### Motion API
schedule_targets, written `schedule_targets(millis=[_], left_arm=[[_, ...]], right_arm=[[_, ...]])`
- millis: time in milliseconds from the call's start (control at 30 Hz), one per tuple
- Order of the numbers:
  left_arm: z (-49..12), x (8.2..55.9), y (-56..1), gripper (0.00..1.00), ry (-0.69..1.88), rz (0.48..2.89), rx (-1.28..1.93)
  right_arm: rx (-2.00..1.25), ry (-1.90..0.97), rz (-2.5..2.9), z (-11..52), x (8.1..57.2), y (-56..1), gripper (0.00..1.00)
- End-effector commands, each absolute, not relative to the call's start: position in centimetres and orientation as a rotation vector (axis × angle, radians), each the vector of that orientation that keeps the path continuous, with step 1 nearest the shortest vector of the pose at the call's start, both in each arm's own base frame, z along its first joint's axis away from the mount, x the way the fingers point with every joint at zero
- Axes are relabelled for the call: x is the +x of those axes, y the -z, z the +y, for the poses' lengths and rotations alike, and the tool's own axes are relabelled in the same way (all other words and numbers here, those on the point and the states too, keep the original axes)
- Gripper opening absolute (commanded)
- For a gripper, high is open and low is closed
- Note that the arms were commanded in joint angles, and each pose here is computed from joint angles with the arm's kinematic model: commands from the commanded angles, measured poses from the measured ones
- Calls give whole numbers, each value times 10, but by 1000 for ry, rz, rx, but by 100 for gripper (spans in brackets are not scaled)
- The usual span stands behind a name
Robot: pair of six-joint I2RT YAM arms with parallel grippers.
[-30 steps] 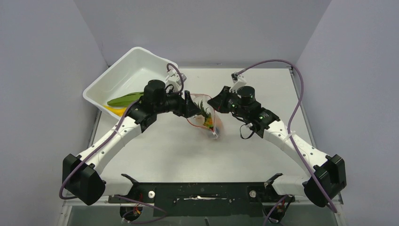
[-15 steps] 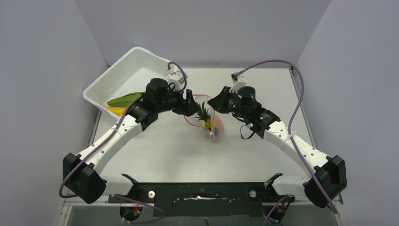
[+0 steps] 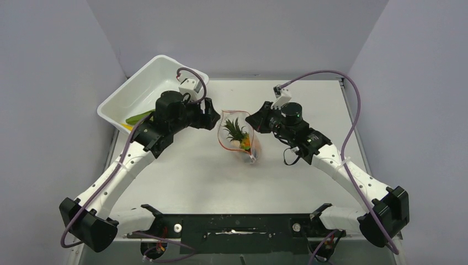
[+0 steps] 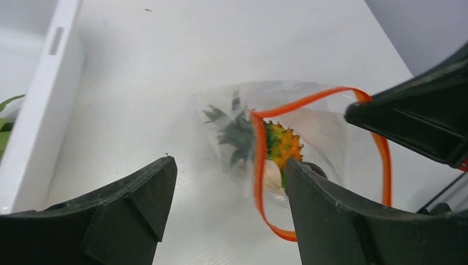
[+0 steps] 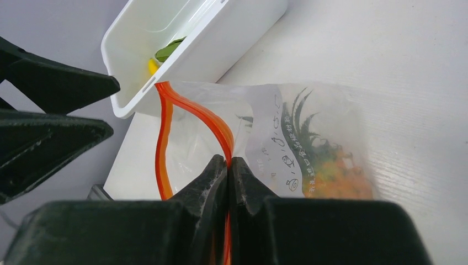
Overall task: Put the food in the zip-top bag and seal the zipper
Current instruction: Place the fake vegetable in the zipper food storage bag.
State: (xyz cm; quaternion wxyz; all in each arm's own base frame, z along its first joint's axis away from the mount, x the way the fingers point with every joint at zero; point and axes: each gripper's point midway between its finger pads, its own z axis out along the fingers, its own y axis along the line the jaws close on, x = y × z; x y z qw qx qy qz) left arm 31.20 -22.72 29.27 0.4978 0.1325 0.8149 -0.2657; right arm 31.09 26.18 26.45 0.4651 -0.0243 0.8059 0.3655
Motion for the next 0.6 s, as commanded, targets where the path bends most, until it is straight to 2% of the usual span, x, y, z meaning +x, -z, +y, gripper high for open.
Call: schedule_targets(millis=[0,567], left_arm=[[-183,330,-312,72,493,1948,184],[-15,389,-255,73,169,2001,-318]], right_arm=[[-75,-913,1857,258,309,-297,0],[-131,-897,1892,260,306,-292,0]])
